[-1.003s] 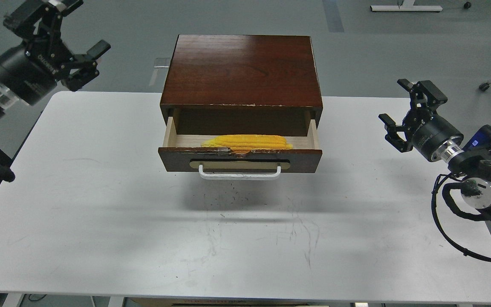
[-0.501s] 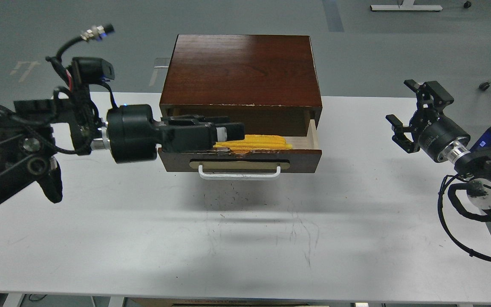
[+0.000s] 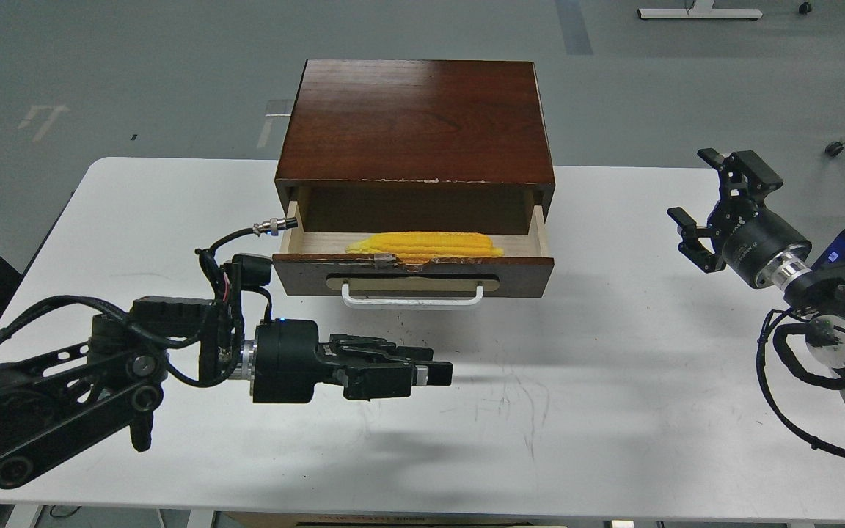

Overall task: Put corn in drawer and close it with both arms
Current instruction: 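Position the left gripper fingers against the drawer front near the handle, then push the drawer away from the robot with the left gripper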

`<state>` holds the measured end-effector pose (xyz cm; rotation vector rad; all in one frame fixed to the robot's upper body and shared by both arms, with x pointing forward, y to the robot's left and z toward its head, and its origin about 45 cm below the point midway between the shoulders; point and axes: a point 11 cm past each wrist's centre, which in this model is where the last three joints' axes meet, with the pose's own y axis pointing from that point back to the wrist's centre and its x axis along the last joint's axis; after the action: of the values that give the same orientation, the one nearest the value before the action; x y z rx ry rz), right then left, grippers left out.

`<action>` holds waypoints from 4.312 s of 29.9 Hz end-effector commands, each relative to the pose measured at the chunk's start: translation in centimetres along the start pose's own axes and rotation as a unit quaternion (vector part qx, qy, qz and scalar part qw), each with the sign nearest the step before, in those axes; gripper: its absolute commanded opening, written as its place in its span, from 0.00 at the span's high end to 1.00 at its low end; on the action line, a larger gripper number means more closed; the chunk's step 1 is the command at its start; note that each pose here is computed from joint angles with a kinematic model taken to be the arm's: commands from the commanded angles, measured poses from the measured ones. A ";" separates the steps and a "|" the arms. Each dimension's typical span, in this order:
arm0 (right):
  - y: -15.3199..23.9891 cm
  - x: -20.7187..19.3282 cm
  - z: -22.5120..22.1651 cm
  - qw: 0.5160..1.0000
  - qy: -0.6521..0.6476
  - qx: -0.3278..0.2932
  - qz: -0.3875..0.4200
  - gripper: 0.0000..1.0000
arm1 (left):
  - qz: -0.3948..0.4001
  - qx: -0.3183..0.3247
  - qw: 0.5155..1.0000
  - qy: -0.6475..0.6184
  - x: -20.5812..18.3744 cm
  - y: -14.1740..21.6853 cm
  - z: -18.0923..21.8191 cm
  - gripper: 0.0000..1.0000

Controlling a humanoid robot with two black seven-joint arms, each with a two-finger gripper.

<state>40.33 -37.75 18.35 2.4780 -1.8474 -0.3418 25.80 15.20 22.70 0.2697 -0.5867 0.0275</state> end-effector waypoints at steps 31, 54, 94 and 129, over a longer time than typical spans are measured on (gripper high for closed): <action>0.3 -0.1 0.9 1.000 -0.004 -0.008 0.000 0.01 | 0.118 0.084 0.977 0.157 1.3 1.3 -5.1 1.00; 0.4 0.0 1.1 1.000 -0.004 -0.010 0.002 0.01 | 0.117 0.098 0.975 0.161 1.2 1.1 -5.6 1.00; 1.7 0.6 2.7 1.000 -0.008 -0.027 0.014 0.01 | 0.178 0.119 0.960 0.179 4.9 1.5 -8.8 1.00; 2.1 0.9 3.3 0.999 -0.008 -0.033 0.019 0.01 | 0.255 0.140 0.935 0.205 6.8 3.8 -11.1 1.00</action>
<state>38.06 -38.80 15.50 2.4036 -1.8555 -0.4129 37.05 21.31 18.47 0.3730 -0.2186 0.6512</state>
